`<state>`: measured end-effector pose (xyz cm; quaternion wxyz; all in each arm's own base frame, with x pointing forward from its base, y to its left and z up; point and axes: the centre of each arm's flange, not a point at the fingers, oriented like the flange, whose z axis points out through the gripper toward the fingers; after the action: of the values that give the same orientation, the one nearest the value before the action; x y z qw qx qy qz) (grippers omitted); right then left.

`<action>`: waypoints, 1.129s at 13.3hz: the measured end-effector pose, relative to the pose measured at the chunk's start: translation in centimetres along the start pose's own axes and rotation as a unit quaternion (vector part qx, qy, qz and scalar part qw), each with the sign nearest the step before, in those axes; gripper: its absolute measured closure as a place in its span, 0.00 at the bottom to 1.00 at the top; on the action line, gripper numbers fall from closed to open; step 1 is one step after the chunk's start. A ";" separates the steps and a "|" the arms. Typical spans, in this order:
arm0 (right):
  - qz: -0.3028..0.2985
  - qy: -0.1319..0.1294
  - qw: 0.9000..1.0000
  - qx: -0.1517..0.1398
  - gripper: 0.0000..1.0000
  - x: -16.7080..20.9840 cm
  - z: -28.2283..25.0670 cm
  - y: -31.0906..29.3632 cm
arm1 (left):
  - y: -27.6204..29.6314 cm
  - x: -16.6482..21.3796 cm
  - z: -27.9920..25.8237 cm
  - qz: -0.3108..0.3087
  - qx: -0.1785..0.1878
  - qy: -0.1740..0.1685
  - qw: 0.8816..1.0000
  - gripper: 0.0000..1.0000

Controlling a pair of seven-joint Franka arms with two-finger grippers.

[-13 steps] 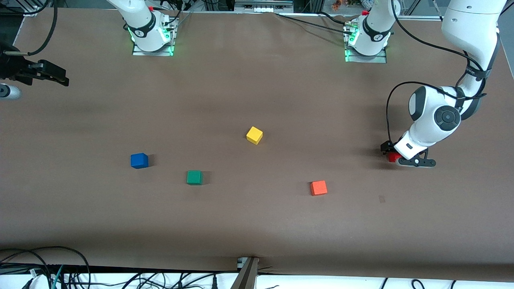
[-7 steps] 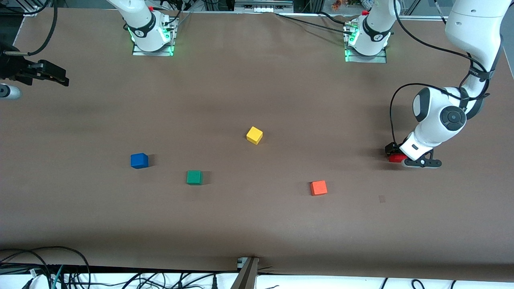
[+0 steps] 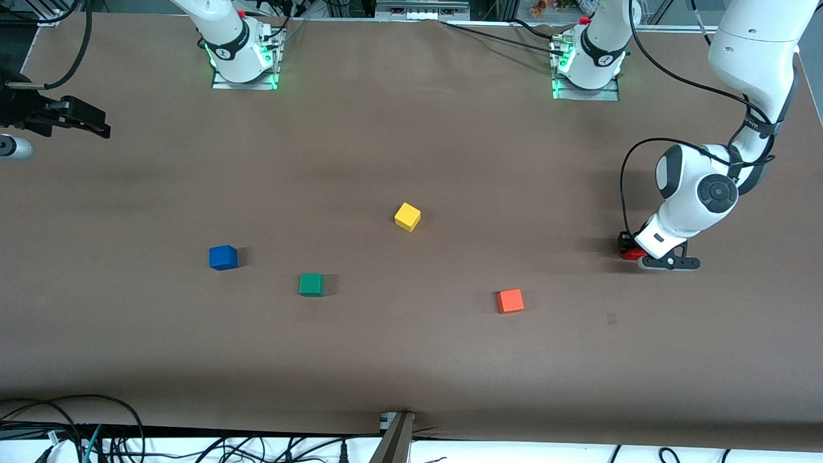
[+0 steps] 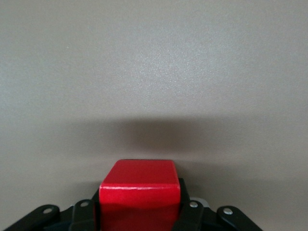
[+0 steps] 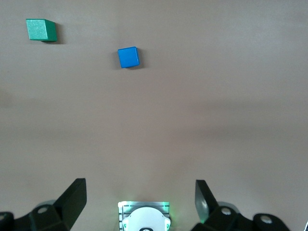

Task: Pass red block to right arm, stack on blue
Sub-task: 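Reach the left gripper down to the red cube and grasp it, then carry the red cube toward the middle while the right gripper reaches over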

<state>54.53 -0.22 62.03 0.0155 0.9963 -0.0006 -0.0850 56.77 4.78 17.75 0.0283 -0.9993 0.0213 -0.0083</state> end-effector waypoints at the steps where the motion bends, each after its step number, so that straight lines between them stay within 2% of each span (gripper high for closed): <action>1: 0.000 0.000 1.000 0.000 0.00 0.0 0.0 0.0 | 0.0 0.1 -0.1 0.000 0.000 0.002 1.000 0.44; 3: 0.000 -0.001 1.000 0.000 0.00 0.1 0.1 0.0 | -0.1 0.5 -1.0 0.000 0.002 0.008 1.000 0.44; 6: -0.002 -0.009 1.000 0.002 0.00 0.7 0.9 -0.3 | 0.7 1.3 -4.6 0.008 0.005 -0.003 1.000 0.44; 9: -0.008 -0.027 0.999 0.039 0.00 2.1 2.8 -1.3 | 3.8 2.6 -9.3 0.033 0.004 -0.007 0.999 0.44; 12: -0.011 -0.035 0.998 0.054 0.00 2.7 3.6 -1.8 | 8.8 4.1 -13.6 0.073 -0.004 -0.006 0.997 0.44; 14: -0.015 -0.046 0.997 0.064 0.00 3.4 4.7 -2.4 | 12.3 4.6 -15.2 0.077 -0.038 0.002 0.996 0.44; 15: -0.021 -0.055 0.995 0.084 0.00 4.0 5.6 -3.3 | 13.9 4.6 -15.7 0.071 -0.063 0.005 0.995 0.44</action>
<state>57.49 2.92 55.76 -0.0697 0.9877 0.0123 -0.1393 60.49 -10.19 32.67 -0.0347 -0.9950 0.0928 -0.0095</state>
